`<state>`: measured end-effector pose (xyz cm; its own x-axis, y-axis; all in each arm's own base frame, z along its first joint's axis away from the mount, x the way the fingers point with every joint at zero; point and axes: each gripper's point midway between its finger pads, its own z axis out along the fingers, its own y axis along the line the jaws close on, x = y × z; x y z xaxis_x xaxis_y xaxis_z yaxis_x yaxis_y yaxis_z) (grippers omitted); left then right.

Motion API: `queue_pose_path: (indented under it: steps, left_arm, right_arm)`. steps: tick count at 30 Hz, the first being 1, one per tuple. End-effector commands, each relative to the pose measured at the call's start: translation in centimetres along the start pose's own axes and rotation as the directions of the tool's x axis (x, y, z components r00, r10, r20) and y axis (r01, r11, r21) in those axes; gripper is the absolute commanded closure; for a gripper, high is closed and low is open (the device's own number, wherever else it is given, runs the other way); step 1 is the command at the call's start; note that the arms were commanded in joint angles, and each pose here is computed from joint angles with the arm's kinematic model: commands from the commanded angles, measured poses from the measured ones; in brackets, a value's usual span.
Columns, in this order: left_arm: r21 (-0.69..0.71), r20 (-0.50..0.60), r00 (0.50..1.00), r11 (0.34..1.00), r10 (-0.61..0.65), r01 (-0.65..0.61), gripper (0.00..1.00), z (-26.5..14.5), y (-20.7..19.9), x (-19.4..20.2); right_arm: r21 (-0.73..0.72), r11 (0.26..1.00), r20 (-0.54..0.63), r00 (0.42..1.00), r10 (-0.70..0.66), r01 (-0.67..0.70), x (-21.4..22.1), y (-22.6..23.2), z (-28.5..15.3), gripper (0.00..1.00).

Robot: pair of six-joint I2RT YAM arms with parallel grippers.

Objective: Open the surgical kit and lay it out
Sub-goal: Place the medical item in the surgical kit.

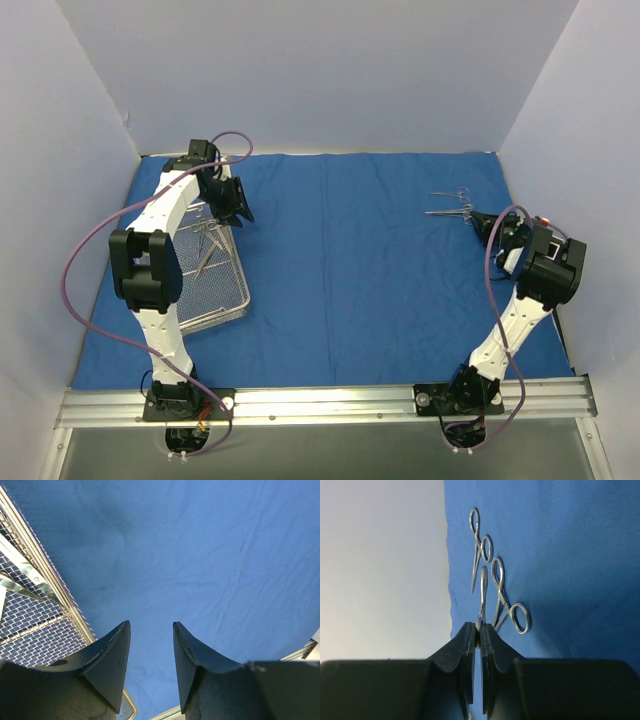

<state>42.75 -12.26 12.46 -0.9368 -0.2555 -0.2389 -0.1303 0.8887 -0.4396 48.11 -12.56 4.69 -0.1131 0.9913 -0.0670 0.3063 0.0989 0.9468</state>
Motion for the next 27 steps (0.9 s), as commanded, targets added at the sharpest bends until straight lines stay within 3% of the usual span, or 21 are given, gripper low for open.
queue_pose_path:
  steps: [1, 15, 27]
  left_arm:
    - [0.036, 0.044, 0.999, 0.999, 0.01, -0.011, 0.52, -0.8, -1.0, -1.6]
    - [0.041, 0.047, 0.999, 0.999, 0.01, -0.012, 0.52, -0.6, -1.2, -1.9]
    - [0.045, 0.049, 0.999, 0.999, 0.009, -0.012, 0.52, -0.6, -1.3, -2.0]
  right_arm:
    - [-0.012, 1.0, 0.011, 1.0, -0.007, 0.007, -1.0, 0.0, 0.0, 1.0]
    - [0.056, 0.998, -0.005, 1.0, -0.026, 0.026, -1.1, -1.5, 0.2, 0.99]
    - [0.106, 0.993, -0.02, 0.999, -0.044, 0.046, -1.3, -1.9, 0.3, 0.84]
